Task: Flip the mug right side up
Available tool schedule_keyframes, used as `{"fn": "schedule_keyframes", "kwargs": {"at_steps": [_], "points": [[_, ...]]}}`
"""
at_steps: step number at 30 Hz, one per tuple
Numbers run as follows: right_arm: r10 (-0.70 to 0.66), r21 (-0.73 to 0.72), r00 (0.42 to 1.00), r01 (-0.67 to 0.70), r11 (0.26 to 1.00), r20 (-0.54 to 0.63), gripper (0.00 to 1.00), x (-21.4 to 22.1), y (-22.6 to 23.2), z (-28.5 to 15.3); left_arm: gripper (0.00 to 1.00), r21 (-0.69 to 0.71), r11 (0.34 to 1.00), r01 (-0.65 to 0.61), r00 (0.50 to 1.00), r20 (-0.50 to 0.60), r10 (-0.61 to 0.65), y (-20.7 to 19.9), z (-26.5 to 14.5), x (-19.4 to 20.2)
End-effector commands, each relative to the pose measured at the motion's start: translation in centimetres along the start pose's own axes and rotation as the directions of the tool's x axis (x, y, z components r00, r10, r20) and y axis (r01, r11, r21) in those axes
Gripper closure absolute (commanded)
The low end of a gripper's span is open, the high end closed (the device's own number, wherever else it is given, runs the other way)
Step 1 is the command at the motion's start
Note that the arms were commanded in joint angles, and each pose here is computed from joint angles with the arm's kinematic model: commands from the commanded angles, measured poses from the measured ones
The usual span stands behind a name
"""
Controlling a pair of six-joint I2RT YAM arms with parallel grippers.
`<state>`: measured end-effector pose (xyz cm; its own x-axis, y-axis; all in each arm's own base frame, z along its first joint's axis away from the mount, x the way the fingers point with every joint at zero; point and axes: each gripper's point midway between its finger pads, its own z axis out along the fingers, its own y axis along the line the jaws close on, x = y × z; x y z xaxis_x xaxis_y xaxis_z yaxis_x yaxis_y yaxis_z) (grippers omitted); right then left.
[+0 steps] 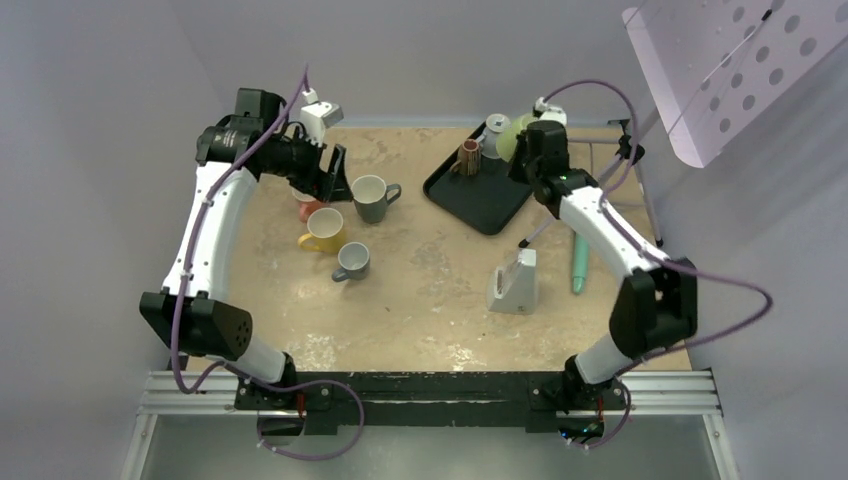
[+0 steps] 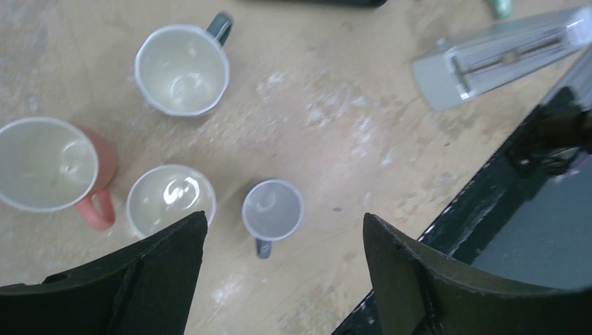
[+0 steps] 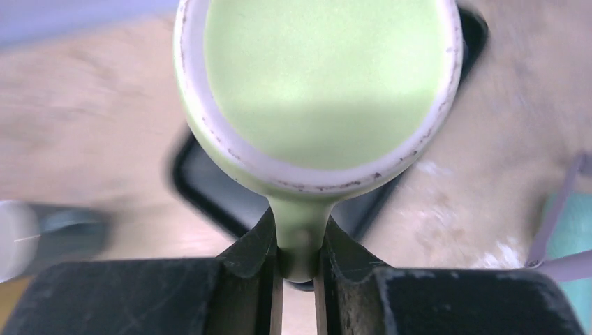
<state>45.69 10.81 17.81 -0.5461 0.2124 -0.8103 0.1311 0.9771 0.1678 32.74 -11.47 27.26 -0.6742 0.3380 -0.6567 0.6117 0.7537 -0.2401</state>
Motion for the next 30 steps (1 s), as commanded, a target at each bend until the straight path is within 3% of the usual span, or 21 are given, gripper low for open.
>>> {"fn": "schedule_keyframes", "kwargs": {"at_steps": [1,4,7,11,15,21,23,27,29,30], "points": [[0.127,-0.426,0.935,0.027,0.904,0.331,1.0,-10.3,8.5,-11.3,0.13,0.27,0.962,0.027,0.965,0.246,-0.096,-6.4,-2.9,-5.4],[0.215,-0.628,0.909,0.065,0.775,0.358,1.0,-11.6,12.9,-17.1,0.05,0.4,0.915,0.058,0.933,0.305,-0.192,-8.6,-4.1,-7.9],[0.34,-0.828,0.9,0.039,0.56,0.272,1.0,-11.7,16.7,-22.2,0.0,0.496,0.867,0.048,0.904,0.348,-0.249,-10.3,-5.2,-10.1],[0.422,-0.945,0.892,0.019,0.328,0.165,1.0,-11.5,20.0,-27.3,0.0,0.573,0.819,0.032,0.879,0.374,-0.296,-11.7,-6.4,-12.6],[0.413,-0.978,0.906,0.01,0.207,0.097,1.0,-11.0,22.4,-30.1,0.03,0.618,0.786,0.013,0.875,0.374,-0.308,-12.7,-6.9,-14.0],[0.381,-0.994,0.924,-0.007,0.113,0.037,1.0,-9.8,25.1,-32.2,0.1,0.678,0.735,-0.019,0.871,0.373,-0.321,-14.1,-7.7,-15.1],[0.365,-0.996,0.931,-0.027,0.091,0.008,1.0,-9.2,26.1,-32.2,0.16,0.692,0.722,-0.022,0.87,0.37,-0.327,-14.3,-7.8,-15.3],[0.325,-0.998,0.945,-0.055,0.028,-0.043,1.0,-7.8,27.9,-32.5,0.39,0.703,0.71,-0.022,0.868,0.366,-0.335,-14.4,-7.8,-15.4],[0.296,-0.998,0.954,-0.06,0.012,-0.054,1.0,-7.1,28.7,-32.6,0.57,0.706,0.708,-0.013,0.871,0.356,-0.339,-14.3,-7.6,-15.2],[0.287,-0.998,0.956,-0.064,0.012,-0.058,1.0,-6.9,29.0,-32.4,0.72,0.707,0.707,-0.009,0.872,0.352,-0.34,-14.3,-7.5,-15.1]]}}
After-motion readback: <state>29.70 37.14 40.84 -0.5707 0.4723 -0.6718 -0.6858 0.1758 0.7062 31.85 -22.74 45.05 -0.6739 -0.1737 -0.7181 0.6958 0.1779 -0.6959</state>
